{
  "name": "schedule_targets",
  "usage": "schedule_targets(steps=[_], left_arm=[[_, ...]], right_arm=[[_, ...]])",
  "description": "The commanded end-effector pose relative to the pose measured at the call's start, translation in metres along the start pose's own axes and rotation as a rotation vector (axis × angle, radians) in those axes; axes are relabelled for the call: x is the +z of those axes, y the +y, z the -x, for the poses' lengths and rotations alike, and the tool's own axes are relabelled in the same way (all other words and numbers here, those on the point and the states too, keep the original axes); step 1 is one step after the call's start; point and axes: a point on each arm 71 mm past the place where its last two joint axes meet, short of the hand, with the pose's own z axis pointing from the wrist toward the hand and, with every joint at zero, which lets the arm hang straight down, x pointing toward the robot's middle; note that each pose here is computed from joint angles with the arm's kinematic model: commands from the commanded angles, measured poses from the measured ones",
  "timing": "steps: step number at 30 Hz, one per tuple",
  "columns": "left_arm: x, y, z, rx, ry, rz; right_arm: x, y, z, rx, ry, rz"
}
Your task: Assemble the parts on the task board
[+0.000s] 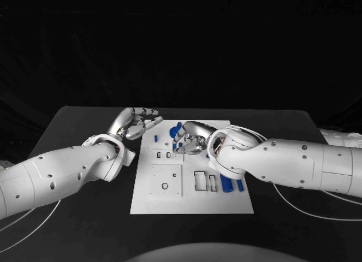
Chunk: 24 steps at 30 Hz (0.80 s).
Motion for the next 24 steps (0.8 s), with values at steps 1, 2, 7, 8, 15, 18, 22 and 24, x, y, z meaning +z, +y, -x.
schedule_targets(steps=[1, 2, 7, 8, 15, 18, 22, 24], left_arm=[[0.0005, -0.0022, -0.002, -0.005, 0.012, -0.015], [0.0005, -0.0022, -0.0019, -0.005, 0.012, -0.015], [0.0001, -0.0022, -0.0016, -0.006, 0.012, -0.015], [0.0001, -0.0022, -0.0016, -0.006, 0.012, -0.015], [-0.0003, -0.0023, -0.0013, -0.006, 0.012, -0.015], [-0.0003, -0.0026, -0.0016, -0.007, 0.013, -0.015], [-0.0004, -0.003, -0.002, -0.008, 0.013, -0.016], [-0.0004, -0.0031, -0.002, -0.008, 0.013, -0.017]], right_arm=[[0.003, -0.004, -0.006, -0.04, 0.022, -0.033], [0.003, -0.005, -0.007, -0.042, 0.022, -0.038], [0.006, -0.01, -0.013, -0.06, 0.023, -0.063], [0.007, -0.01, -0.014, -0.065, 0.024, -0.066], [0.01, -0.012, -0.018, -0.095, 0.021, -0.068], [0.012, -0.012, -0.019, -0.099, 0.019, -0.067], [0.015, -0.013, -0.02, -0.1, 0.013, -0.066], [0.016, -0.014, -0.021, -0.1, 0.011, -0.066]])
